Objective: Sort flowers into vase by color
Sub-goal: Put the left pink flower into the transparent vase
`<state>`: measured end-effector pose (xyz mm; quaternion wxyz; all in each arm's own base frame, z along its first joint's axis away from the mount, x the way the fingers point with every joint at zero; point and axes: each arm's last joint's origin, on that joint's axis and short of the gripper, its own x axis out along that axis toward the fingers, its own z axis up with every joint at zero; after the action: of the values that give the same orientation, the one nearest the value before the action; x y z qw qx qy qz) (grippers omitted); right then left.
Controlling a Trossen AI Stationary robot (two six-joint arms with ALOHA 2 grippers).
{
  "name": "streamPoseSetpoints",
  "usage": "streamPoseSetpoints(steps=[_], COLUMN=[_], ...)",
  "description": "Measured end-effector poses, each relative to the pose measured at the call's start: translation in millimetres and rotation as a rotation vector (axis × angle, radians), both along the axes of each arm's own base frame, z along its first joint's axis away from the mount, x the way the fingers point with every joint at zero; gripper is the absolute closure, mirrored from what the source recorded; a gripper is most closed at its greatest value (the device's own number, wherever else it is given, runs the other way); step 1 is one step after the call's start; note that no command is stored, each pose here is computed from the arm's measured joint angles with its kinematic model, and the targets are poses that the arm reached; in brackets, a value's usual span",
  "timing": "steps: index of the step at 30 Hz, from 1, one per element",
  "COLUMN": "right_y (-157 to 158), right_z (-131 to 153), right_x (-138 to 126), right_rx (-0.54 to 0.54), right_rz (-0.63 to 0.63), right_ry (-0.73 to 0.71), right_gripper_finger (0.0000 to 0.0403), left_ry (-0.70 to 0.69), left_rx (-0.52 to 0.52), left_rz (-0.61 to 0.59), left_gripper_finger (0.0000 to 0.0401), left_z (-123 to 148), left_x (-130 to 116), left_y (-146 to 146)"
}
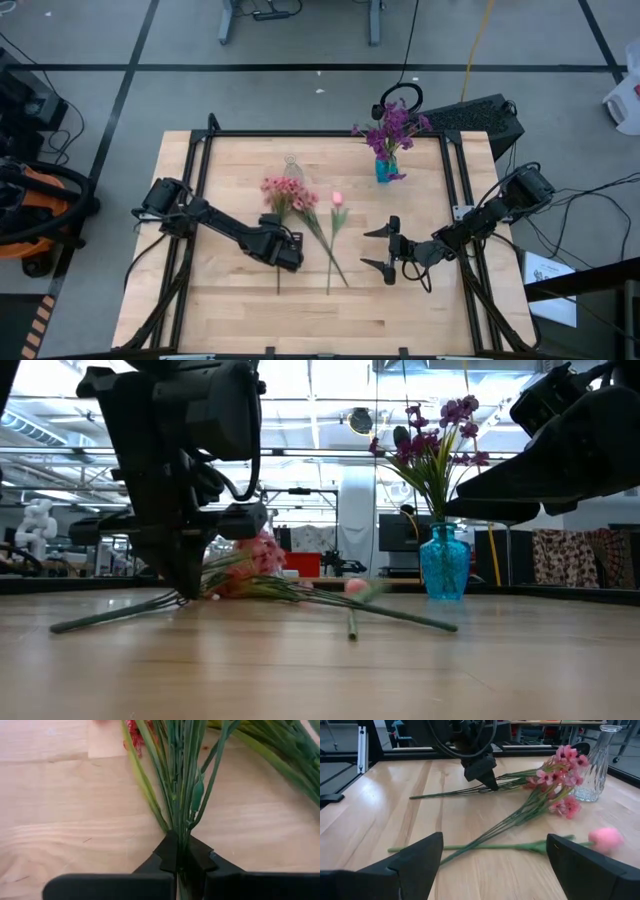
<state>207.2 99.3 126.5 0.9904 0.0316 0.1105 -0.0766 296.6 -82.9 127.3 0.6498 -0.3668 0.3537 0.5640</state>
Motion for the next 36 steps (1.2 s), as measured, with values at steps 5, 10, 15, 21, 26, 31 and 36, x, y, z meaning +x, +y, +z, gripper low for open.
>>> streamPoseSetpoints(steps=[5,10,15,21,26,31,36], right_y=[0.0,0.0,0.1,0.1,0.4,1.8,4.1], right_z=[-0.1,-0.2,-0.1,-0.1,2.5,9.5,19.7], right_x=[0.0,0.0,0.0,0.0,0.6,5.9,16.4], right_rx=[-0.001,-0.001,0.004,0.057,0.097,0.099,0.073], right_rz=[0.000,0.000,0.002,-0.010,-0.015,-0.014,0.001], right_ry=[0.001,0.002,0.001,-0.007,-0.036,-0.076,-0.104], right_gripper_finger=[0.0058,0.0058,0.0058,0.0058,0.0058,0.0058,0.0058], left_ry=[0.044,0.137,0.205,0.303,0.318,0.267,0.256], left_rx=[0.014,0.044,0.052,0.092,0.149,0.194,0.208], left_rz=[0.009,0.010,-0.017,-0.067,-0.158,-0.279,-0.399], left_gripper_finger=[0.0390,0.0391,0.0391,0.0392,0.0392,0.0392,0.0392], left_z=[8.1,30.0,53.2,78.6,97.3,117.8,139.6], left_x=[-3.7,-7.2,-8.2,-13.1,-8.8,2.0,10.2], left_y=[-7.4,-18.0,-28.4,-36.8,-38.9,-41.6,-44.6])
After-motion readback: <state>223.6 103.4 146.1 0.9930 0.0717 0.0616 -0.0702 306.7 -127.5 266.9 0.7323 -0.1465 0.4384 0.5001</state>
